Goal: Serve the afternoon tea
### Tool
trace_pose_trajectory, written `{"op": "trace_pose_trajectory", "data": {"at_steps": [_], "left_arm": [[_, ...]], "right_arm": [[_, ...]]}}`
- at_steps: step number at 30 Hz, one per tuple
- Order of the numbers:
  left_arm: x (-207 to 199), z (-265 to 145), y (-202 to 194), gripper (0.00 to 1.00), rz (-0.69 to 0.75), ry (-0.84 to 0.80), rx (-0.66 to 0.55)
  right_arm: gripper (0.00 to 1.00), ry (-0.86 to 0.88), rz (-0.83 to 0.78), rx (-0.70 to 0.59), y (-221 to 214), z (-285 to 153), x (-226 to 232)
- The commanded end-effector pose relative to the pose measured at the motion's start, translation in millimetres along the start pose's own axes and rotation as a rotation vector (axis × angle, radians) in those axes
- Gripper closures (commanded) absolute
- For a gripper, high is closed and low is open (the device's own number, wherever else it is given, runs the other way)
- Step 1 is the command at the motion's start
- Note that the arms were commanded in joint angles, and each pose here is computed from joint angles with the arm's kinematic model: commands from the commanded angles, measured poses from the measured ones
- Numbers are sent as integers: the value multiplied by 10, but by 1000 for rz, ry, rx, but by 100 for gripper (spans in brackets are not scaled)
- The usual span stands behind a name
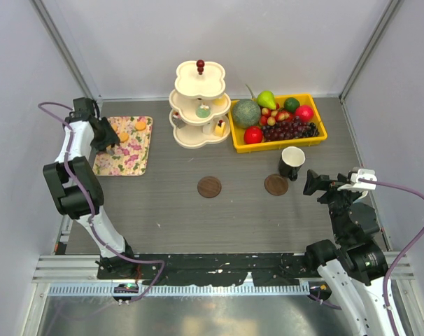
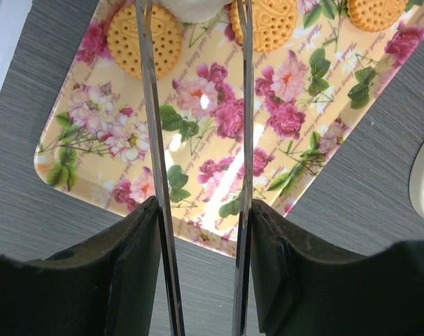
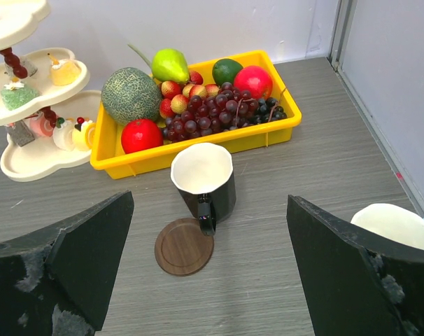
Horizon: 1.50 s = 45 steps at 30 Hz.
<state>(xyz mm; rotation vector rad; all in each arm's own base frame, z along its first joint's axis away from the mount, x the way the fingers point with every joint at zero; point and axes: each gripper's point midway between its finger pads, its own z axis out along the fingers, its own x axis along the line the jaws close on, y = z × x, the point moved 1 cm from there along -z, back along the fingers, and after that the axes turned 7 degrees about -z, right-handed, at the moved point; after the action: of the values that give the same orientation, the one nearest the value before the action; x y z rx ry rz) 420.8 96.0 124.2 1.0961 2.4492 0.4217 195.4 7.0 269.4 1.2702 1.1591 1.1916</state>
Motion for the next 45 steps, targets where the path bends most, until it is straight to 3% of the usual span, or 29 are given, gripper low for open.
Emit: {"op": "trace_pose_trajectory", "data": {"at_steps": [1, 14, 27, 38, 45], "left_arm": [[-124, -34, 163, 47, -17, -57, -41], [-259, -539, 149, 68, -10, -157, -92], [-674, -1247, -25, 69, 52, -369, -158], [-1581, -1732, -387, 68, 243, -568, -173], [-2065, -1766, -568, 68, 325, -655, -154]], "right_arm": [[2, -8, 4, -34, 94, 28, -3], [2, -3, 7, -38, 102, 20, 3], [2, 3, 9, -39, 108, 18, 13], [2, 0, 13, -41, 107, 15, 8], [2, -7, 11, -44, 114, 3, -10]]}}
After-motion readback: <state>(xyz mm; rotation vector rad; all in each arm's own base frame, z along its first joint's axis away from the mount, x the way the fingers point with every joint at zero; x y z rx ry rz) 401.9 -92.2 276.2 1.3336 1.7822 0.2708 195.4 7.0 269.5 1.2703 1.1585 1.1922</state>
